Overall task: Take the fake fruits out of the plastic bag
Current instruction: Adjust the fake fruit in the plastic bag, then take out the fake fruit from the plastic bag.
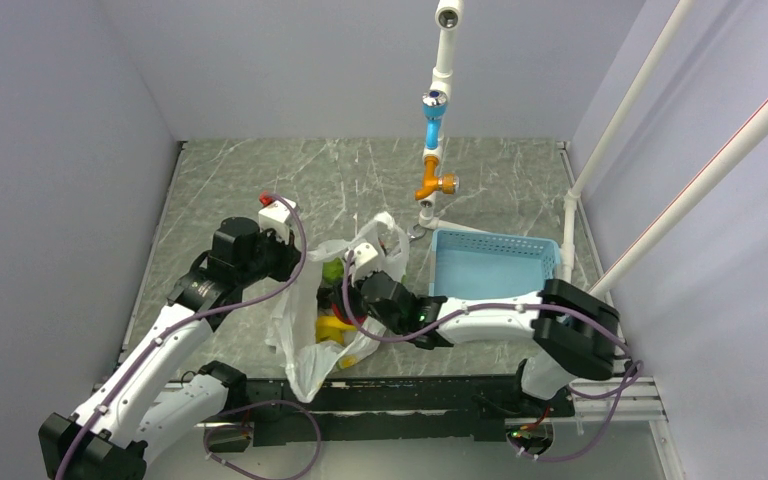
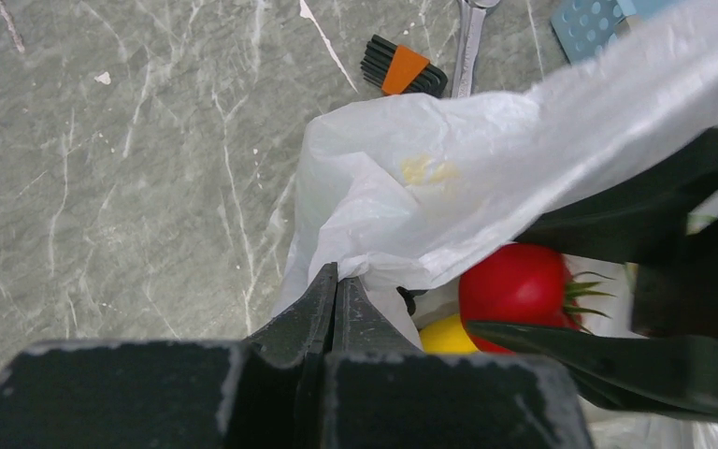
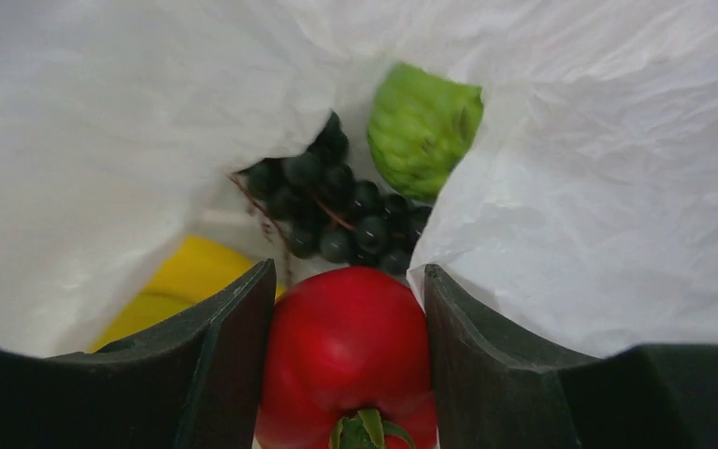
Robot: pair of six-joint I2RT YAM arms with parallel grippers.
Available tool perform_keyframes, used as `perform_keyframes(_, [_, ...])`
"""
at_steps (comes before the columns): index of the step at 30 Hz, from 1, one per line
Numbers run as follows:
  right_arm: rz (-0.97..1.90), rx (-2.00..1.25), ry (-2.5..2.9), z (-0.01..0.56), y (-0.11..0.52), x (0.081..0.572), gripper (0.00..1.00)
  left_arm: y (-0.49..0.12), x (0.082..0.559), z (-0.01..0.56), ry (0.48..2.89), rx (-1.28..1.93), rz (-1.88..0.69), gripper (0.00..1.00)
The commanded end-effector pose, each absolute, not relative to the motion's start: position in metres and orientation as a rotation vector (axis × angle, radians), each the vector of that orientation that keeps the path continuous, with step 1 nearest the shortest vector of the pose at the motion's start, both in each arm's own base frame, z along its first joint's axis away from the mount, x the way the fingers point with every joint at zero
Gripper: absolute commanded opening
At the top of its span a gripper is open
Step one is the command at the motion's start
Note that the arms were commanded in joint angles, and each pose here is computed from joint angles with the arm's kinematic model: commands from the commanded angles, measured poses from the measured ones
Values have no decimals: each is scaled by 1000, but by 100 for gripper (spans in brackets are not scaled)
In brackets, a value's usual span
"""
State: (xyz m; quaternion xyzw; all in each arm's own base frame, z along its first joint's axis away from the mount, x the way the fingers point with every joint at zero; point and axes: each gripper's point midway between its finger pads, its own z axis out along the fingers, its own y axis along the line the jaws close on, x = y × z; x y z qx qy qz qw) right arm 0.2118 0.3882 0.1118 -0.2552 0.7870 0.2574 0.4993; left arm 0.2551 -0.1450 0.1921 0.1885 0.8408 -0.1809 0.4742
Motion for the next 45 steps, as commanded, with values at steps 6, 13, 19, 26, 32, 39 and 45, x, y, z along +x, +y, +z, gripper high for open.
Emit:
perform_keyframes(6, [560,-616,1879,109,379,217,44,-177,255,199,2062,573,-608,0])
perform_keyframes(13, [614,-613,1882,161,379,189,80,-185,255,200,2139,600,-629,0])
perform_keyframes(19, [697,-659,1831,181,388,167,87,-191,241,199,2061,620,-658,0])
perform_keyframes(26, [783,-816,1726,179,410,155,68,-187,226,192,2121,661,-622,0])
perform_keyframes(32, [596,-854,1759,140,418,182,72,-189,223,182,2108,668,-630,0])
perform_keyframes(39, [446,-850,1770,123,408,197,87,-186,224,184,2099,664,-609,0])
perform_keyframes(45, [362,-901,1802,90,399,200,91,-178,227,177,2137,665,-541,0])
